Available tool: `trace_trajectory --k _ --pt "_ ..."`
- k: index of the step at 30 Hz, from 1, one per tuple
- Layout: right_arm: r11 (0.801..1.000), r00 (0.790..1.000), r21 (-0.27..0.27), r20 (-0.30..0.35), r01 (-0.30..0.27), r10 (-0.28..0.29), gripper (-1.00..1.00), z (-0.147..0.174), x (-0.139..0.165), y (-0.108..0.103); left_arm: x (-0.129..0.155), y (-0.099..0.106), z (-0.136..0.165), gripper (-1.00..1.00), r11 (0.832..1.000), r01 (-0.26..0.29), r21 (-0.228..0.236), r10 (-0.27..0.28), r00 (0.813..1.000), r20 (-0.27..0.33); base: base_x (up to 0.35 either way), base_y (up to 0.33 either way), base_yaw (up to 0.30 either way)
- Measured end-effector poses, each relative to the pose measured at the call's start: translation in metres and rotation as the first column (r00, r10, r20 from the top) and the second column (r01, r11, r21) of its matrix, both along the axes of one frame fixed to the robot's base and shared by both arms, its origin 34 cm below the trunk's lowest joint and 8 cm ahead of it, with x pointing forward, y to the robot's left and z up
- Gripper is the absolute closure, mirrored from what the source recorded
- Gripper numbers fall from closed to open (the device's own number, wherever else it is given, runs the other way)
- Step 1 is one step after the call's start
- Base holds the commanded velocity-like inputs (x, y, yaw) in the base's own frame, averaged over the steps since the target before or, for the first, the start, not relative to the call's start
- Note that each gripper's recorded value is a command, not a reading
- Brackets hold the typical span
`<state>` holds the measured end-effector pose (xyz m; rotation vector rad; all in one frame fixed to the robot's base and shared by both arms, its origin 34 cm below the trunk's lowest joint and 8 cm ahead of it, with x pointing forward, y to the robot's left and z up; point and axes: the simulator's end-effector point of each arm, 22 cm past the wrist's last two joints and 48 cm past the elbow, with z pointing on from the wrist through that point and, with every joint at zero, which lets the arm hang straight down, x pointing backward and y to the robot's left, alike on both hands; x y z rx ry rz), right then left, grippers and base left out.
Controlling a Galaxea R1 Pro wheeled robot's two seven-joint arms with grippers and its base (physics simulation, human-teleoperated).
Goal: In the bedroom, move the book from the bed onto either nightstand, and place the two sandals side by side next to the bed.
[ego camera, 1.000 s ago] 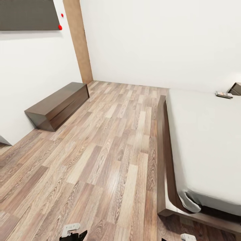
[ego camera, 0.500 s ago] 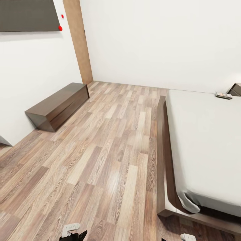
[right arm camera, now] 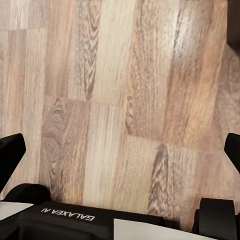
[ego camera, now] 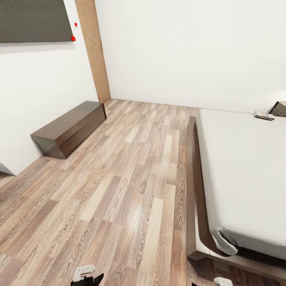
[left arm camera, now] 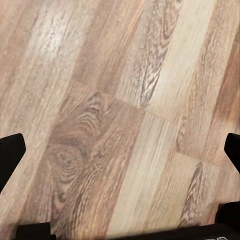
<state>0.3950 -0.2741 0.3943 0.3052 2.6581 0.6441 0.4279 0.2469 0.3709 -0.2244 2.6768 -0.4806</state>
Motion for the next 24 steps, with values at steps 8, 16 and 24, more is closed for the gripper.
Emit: trace_trajectory --k 8,16,24 --pt "1.0 1.0 0.0 0.012 0.0 0.0 -1.0 0.003 0.004 0.0 0.004 -0.001 0.004 -1.0 1.0 0.001 -0.001 -0.001 1.0 0.012 0.0 0.0 0.0" --pt "1.0 1.0 0.0 0.025 -0.001 0.001 -1.0 0.007 0.009 0.0 0.008 -0.001 0.007 -1.0 1.0 0.001 -0.001 -0.001 1.0 0.023 0.0 0.0 0.0" --pt "1.0 0.999 0.0 0.038 -0.001 0.001 -1.0 0.01 0.013 0.0 0.013 -0.001 0.011 -1.0 1.0 0.001 -0.002 -0.001 0.999 0.036 0.0 0.0 0.0"
